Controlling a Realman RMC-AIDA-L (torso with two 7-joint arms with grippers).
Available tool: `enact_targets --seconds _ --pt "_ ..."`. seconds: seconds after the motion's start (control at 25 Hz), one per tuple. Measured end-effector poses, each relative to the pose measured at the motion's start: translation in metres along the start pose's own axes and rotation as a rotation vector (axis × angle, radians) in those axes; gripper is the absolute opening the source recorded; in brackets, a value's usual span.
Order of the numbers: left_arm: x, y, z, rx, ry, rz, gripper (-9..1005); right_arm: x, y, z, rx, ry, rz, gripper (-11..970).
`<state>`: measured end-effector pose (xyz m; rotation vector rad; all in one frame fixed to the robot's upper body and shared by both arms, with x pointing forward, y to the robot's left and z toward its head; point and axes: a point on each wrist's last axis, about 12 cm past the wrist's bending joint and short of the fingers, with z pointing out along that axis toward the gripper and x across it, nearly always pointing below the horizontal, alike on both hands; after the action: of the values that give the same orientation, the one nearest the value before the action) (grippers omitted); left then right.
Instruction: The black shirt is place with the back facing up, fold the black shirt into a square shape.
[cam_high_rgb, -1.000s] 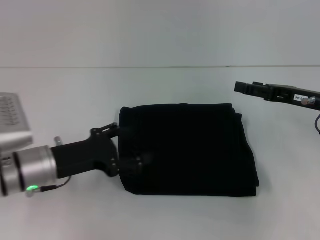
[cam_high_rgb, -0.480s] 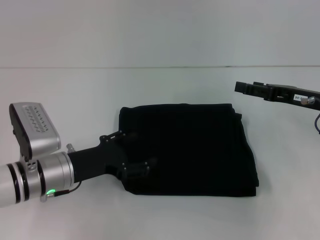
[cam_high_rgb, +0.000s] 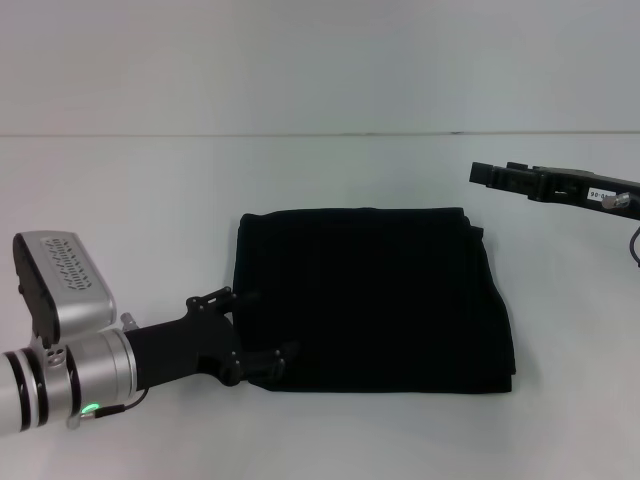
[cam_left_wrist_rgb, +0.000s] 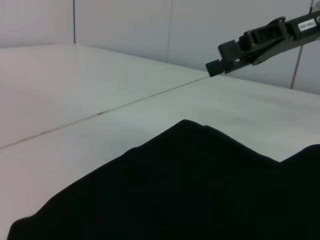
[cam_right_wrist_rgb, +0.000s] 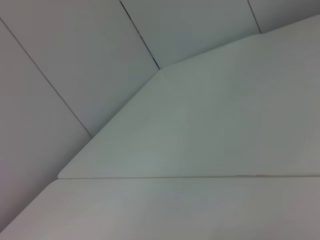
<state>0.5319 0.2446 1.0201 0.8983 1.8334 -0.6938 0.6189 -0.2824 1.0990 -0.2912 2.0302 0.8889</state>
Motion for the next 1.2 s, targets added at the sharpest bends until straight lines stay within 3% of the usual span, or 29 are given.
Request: enact_targets --seconds 0.6,0.96,1.2 --pt "0.005 -0.004 -0.006 0.023 0.005 -0.004 894 0.0 0.001 0.001 -0.002 -0.001 -0.004 821" --pt "-0.022 0.002 -0.03 0.07 -0.189 0.011 895 -0.001 0.001 0.0 -0.007 -0.006 -0.026 822" --pt "-0.045 0.006 -0.034 0.146 -0.289 -0.024 895 0.0 0.012 -0.007 -0.121 -0.044 -0.165 823"
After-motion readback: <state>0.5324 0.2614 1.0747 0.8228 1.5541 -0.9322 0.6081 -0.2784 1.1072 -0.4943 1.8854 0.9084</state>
